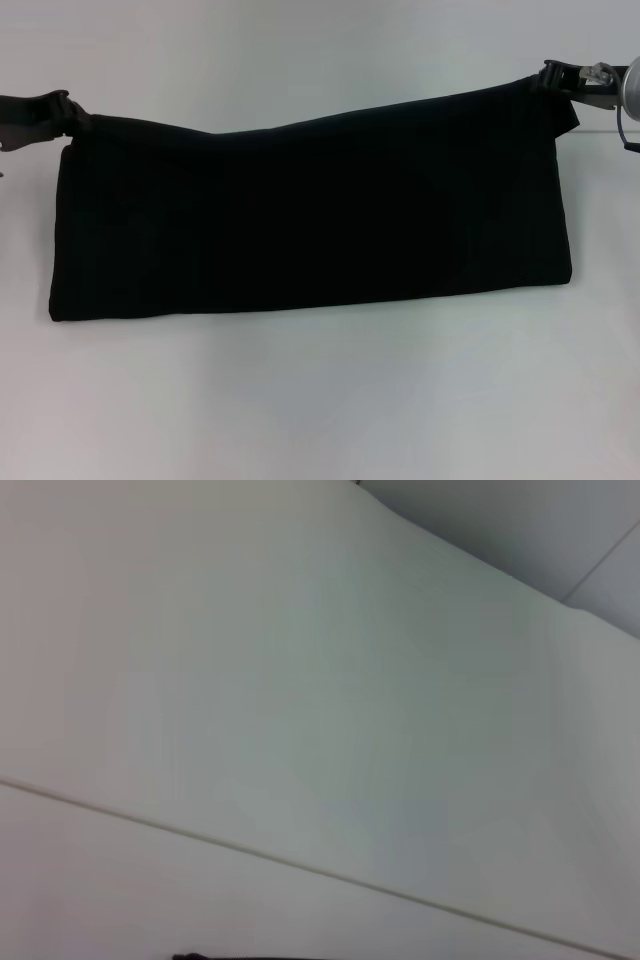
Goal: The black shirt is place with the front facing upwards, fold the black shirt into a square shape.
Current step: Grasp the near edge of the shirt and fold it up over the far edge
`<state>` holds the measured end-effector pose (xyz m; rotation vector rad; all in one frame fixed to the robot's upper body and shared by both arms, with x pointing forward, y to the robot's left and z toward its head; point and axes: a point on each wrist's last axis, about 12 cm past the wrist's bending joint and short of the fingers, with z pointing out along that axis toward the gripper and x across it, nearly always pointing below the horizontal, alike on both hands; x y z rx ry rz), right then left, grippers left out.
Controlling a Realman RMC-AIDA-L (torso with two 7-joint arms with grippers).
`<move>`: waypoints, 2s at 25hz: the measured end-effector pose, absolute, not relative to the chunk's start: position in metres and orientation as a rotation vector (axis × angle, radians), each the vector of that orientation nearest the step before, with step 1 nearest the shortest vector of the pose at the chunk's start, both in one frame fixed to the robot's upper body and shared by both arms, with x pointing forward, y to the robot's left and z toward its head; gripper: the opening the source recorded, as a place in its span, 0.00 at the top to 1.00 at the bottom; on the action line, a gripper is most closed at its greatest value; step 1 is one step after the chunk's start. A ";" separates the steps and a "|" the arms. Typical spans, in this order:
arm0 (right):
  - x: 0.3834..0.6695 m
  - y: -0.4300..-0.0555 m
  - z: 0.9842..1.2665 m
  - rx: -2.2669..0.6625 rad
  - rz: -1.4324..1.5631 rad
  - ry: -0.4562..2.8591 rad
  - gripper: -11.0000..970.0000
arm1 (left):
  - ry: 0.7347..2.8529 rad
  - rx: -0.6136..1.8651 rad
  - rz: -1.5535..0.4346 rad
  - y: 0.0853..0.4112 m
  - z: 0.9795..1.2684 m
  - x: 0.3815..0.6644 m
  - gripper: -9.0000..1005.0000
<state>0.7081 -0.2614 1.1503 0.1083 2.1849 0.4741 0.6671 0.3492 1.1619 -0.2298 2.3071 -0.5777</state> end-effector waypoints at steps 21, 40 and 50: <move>0.716 -0.264 1.159 0.099 0.434 2.170 0.78 | 2.306 -0.160 -0.492 0.330 1.164 0.685 0.80; 0.715 -0.297 1.183 0.040 0.401 2.161 0.34 | 2.232 -0.316 -0.575 0.340 1.164 0.675 0.48; 0.710 -0.301 1.177 0.064 0.426 2.174 0.27 | 2.244 -0.311 -0.589 0.339 1.162 0.673 0.32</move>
